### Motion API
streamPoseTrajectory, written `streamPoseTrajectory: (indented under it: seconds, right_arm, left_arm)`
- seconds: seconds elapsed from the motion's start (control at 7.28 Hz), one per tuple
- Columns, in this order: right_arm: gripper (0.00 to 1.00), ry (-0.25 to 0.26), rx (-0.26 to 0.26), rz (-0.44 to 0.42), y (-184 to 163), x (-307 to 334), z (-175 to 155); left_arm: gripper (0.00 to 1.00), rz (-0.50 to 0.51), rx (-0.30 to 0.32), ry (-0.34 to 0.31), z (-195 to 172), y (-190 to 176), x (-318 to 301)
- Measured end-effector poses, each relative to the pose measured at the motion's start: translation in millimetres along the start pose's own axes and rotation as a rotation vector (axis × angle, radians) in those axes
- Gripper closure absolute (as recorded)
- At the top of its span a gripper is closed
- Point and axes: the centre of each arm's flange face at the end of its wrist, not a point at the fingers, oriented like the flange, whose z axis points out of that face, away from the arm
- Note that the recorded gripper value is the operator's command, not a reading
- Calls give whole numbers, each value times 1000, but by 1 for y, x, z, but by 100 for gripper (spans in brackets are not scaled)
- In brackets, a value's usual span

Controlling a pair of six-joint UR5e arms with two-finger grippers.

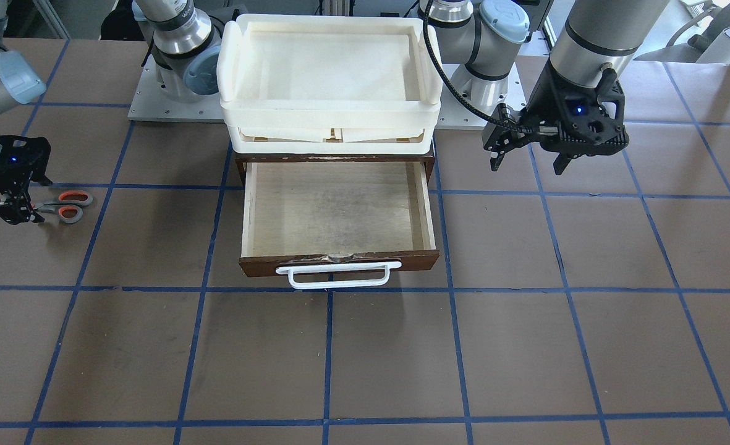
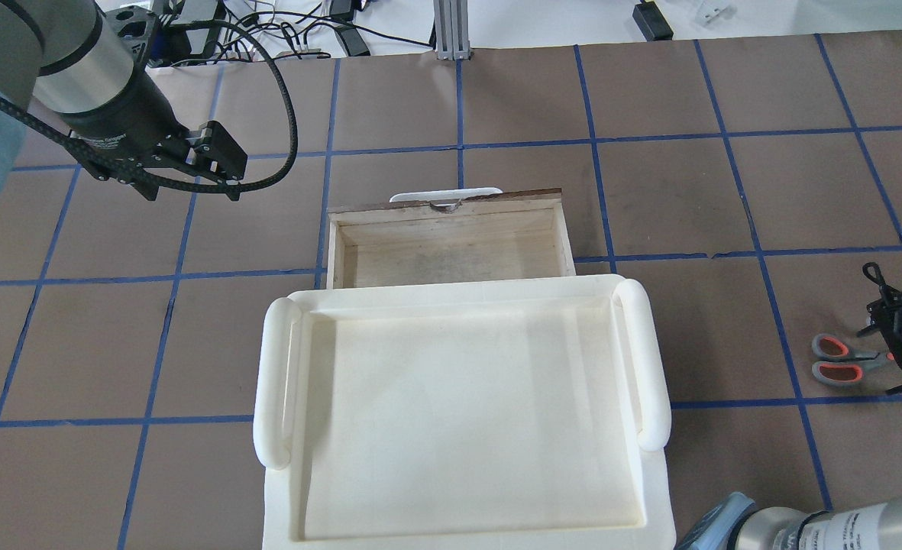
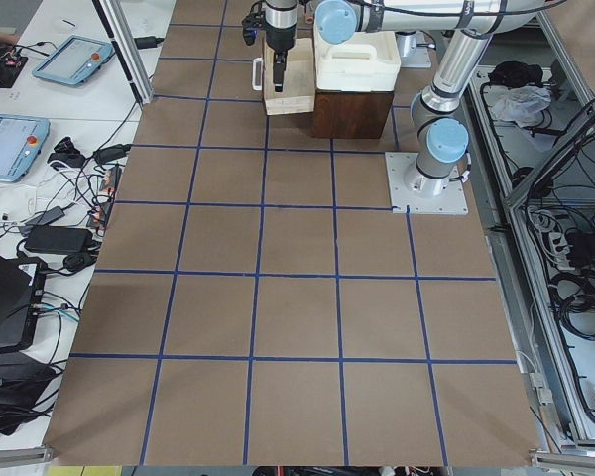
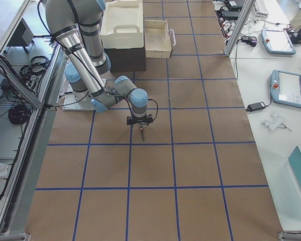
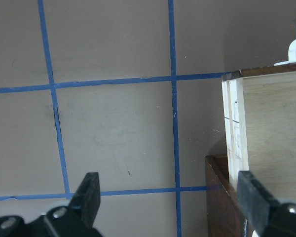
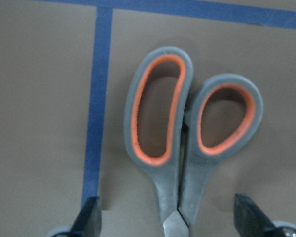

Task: Put scissors in drawer and close it
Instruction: 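Lower the right gripper over the scissors handles and close on them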

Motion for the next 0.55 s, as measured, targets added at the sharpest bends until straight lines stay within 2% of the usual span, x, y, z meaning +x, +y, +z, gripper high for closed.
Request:
streamPoseTrajectory:
  seconds: [0.27,0.41,0.55]
  right_arm:
    - [15,-3,5,-4,-2,-1,2]
    - [24,-4,7,-6,-3,-1,3]
    - [42,-6,7,-6,-4,-1,3]
  left_arm:
    - [0,0,0,0,0,0,0]
    - [0,1,1,0,0,0,0]
    - [0,0,1,1,0,0,0]
